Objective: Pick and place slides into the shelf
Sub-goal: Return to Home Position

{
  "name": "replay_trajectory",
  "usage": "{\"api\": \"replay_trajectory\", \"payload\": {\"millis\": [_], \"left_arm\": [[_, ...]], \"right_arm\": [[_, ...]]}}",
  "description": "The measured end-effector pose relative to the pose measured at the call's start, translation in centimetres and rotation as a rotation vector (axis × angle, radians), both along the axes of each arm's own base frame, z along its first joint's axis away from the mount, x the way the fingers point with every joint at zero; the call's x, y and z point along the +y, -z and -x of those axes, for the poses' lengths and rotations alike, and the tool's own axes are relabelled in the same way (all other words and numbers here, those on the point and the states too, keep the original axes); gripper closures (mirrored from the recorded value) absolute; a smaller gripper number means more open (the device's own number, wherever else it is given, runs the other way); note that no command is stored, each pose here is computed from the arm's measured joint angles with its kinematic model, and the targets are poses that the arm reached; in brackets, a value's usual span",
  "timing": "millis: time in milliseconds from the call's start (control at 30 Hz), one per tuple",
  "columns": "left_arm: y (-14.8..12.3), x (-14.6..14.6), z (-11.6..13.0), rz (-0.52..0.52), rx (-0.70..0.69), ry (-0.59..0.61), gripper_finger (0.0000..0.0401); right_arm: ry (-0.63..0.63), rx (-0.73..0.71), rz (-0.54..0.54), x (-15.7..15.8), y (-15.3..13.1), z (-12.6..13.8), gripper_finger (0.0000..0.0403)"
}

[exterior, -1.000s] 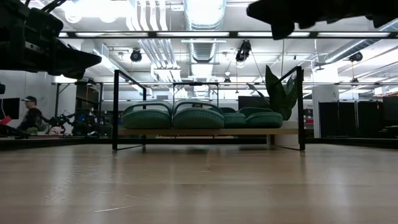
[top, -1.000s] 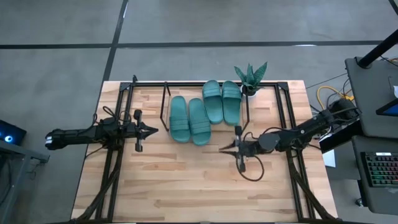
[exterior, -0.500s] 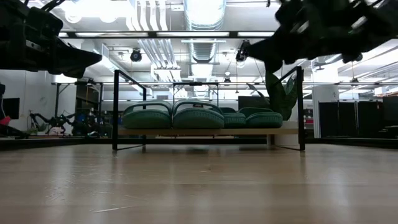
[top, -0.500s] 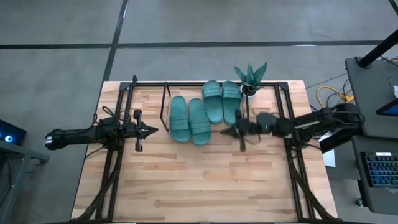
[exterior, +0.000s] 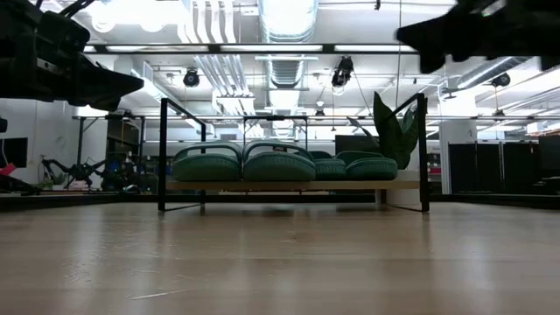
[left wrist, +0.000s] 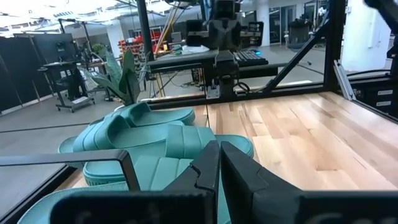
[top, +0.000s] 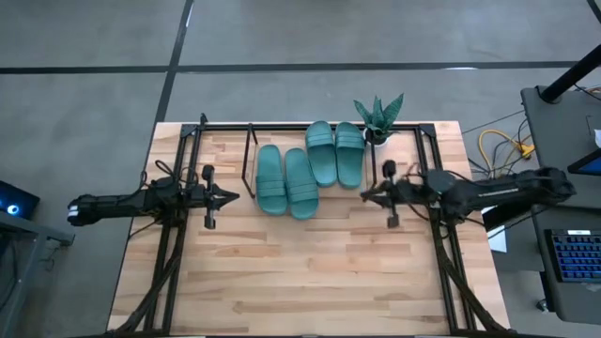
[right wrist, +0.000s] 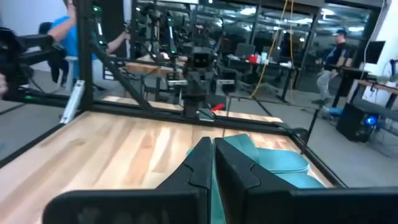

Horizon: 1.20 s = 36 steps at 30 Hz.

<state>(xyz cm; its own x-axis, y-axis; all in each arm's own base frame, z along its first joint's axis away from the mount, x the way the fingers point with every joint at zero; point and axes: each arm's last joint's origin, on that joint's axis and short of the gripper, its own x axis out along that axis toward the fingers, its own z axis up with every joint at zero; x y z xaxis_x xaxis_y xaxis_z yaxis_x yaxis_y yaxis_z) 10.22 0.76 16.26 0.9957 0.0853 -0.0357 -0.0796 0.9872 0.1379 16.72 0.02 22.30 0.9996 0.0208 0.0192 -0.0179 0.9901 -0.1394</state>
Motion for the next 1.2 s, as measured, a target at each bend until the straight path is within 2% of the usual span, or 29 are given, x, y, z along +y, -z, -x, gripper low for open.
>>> {"api": "replay_trajectory", "payload": {"millis": [200, 367, 500, 633, 867, 1000, 1100, 1200], "left_arm": [[0.0, 0.0, 0.0, 0.0, 0.002, 0.0, 0.0401], [0.0, 0.0, 0.0, 0.0, 0.001, 0.001, 0.0401], [0.0, 0.0, 0.0, 0.0, 0.001, 0.001, 0.0401], [0.0, 0.0, 0.0, 0.0, 0.001, 0.001, 0.0401], [0.0, 0.0, 0.0, 0.0, 0.002, 0.001, 0.0401], [0.0, 0.0, 0.0, 0.0, 0.002, 0.001, 0.0401], [0.1, 0.0, 0.0, 0.0, 0.008, 0.001, 0.0401], [0.1, 0.0, -0.1, 0.001, 0.015, 0.001, 0.0401]], "right_arm": [[-0.075, -0.007, -0.022, 1.2, 0.8, 3.5, 0.0394], [-0.071, 0.015, -0.045, 1.1, 1.2, 5.2, 0.0394], [-0.06, -0.04, 0.03, 0.9, 1.3, 6.2, 0.0394], [-0.013, -0.077, 0.078, 0.7, 2.0, 6.6, 0.0394], [0.05, -0.072, 0.04, 0.1, 3.1, 6.5, 0.0394], [0.109, -0.082, 0.052, -0.5, 2.6, 6.6, 0.0394], [0.103, -0.084, 0.037, -0.9, 2.4, 6.7, 0.0394], [0.1, -0.048, -0.004, -1.1, 3.3, 6.5, 0.0394]]}}
